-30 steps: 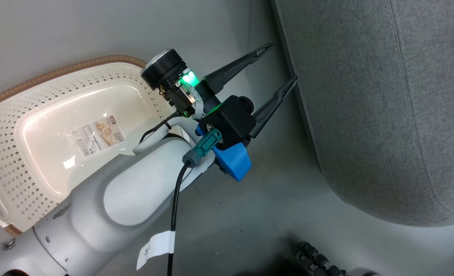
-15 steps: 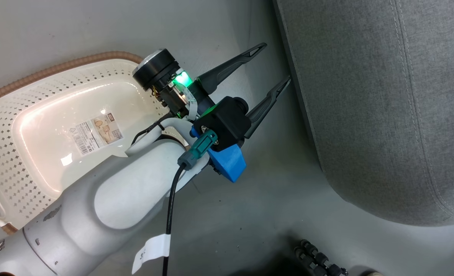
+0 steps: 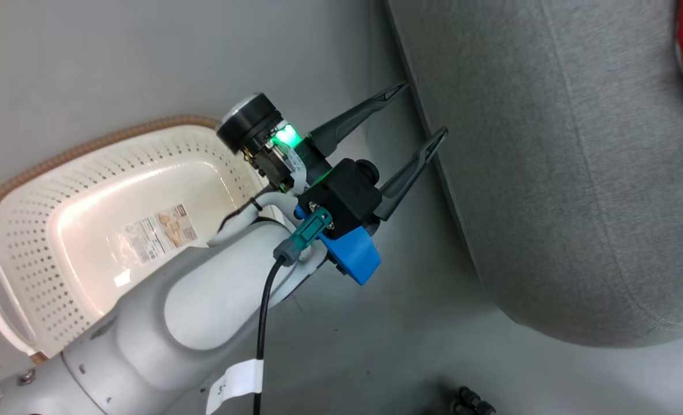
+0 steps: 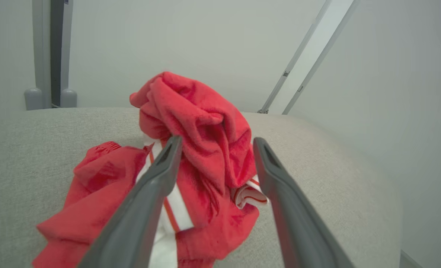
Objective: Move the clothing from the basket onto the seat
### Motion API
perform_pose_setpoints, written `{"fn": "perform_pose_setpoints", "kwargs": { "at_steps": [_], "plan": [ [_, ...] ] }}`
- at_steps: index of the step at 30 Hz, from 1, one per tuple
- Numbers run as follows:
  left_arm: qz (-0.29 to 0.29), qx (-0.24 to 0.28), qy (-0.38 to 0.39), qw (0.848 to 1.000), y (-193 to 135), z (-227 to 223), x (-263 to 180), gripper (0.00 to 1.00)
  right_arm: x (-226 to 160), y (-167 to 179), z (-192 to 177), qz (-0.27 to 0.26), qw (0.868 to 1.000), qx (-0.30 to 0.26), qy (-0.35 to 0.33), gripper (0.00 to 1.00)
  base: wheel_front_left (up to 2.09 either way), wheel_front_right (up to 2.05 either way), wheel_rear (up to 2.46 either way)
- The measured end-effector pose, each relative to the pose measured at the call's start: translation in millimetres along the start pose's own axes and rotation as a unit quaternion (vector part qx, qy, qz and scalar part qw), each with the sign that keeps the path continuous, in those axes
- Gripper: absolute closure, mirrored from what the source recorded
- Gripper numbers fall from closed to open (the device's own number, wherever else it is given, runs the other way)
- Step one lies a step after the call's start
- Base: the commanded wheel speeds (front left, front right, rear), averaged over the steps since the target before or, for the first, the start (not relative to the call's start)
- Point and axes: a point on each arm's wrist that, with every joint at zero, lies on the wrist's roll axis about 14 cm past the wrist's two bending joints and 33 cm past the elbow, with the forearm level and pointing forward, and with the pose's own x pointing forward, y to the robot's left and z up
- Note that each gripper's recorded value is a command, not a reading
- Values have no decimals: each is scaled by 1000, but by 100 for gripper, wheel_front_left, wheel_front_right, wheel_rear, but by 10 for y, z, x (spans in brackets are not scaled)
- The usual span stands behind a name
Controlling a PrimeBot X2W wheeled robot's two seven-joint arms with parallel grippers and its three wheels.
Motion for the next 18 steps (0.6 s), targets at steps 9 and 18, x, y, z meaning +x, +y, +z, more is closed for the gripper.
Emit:
{"fn": "perform_pose_setpoints", "kwargs": {
  "at_steps": [9,18],
  "plan": [
    [61,8,-28,998,11,521,-102,0,-385,158,556,66,995,9,-70,0,0,0,0],
    [198,37,-88,976,343,1305,-616,0,-741,750,1241,163,971,61,-161,0,0,0,0]
  ]
}}
